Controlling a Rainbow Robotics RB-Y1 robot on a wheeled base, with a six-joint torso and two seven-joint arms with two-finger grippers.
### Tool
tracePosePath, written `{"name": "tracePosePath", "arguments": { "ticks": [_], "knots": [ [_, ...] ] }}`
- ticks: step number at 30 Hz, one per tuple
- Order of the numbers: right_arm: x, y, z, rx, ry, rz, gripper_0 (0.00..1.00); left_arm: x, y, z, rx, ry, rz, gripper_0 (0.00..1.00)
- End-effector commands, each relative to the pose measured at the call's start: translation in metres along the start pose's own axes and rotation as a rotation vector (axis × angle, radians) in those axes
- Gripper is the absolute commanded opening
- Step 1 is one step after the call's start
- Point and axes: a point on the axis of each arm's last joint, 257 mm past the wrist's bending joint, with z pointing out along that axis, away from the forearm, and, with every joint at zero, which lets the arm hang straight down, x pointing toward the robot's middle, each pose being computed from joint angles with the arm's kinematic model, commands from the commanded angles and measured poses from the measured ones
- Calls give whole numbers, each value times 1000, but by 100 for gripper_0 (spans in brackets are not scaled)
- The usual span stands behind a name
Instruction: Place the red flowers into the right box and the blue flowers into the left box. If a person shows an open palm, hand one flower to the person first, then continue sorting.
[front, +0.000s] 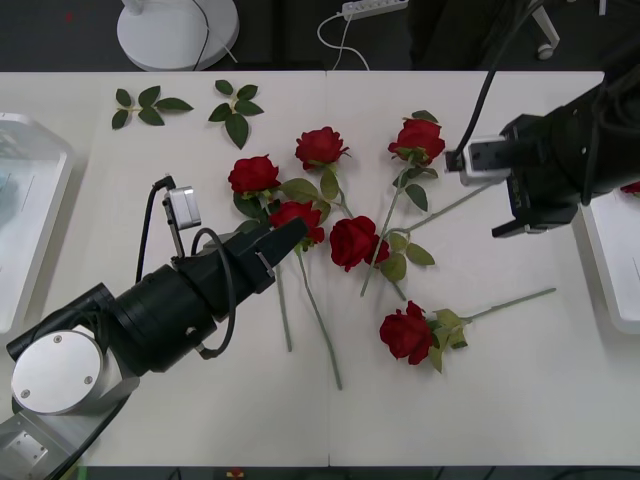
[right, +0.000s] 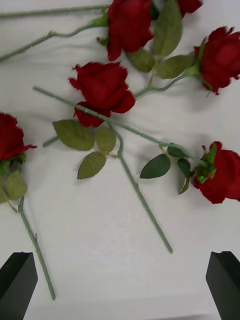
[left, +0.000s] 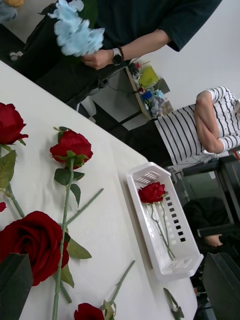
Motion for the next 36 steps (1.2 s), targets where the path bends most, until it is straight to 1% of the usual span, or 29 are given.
{"name": "tracePosePath", "arguments": {
  "ticks": [1, 4, 7, 10, 15, 17, 19, 22, 25, 29, 36],
  "knots": [
    [25, 38, 15, -71, 103, -122, 100, -47, -3, -1, 15, -34, 134, 100],
    [35, 53, 28, -95, 144, -215, 100, -82, -7, -6, 46, -25, 130, 100],
    [37, 62, 42, -108, 138, -265, 100, -107, 4, -9, 38, 7, 164, 100],
    [38, 67, 51, -122, 123, -289, 100, -122, 20, -12, 17, 52, 194, 100],
    [43, 73, 72, -127, 110, -384, 100, -137, 71, -16, -62, 148, 211, 100],
    [48, 76, 78, -127, 115, -417, 100, -138, 88, -17, -89, 188, 213, 100],
    [55, 81, 85, -132, 123, -416, 100, -137, 109, -19, -124, 238, 216, 100],
    [68, 88, 93, -138, 141, -425, 100, -127, 134, -19, -172, 311, 221, 100],
    [75, 96, 101, -151, 149, -438, 100, -119, 147, -16, -213, 352, 204, 100],
    [82, 103, 113, -150, 153, -452, 100, -110, 166, -5, -298, 445, 214, 100],
    [89, 107, 134, -162, 159, -424, 100, -100, 183, -6, -430, 585, 188, 100]
  ]
}}
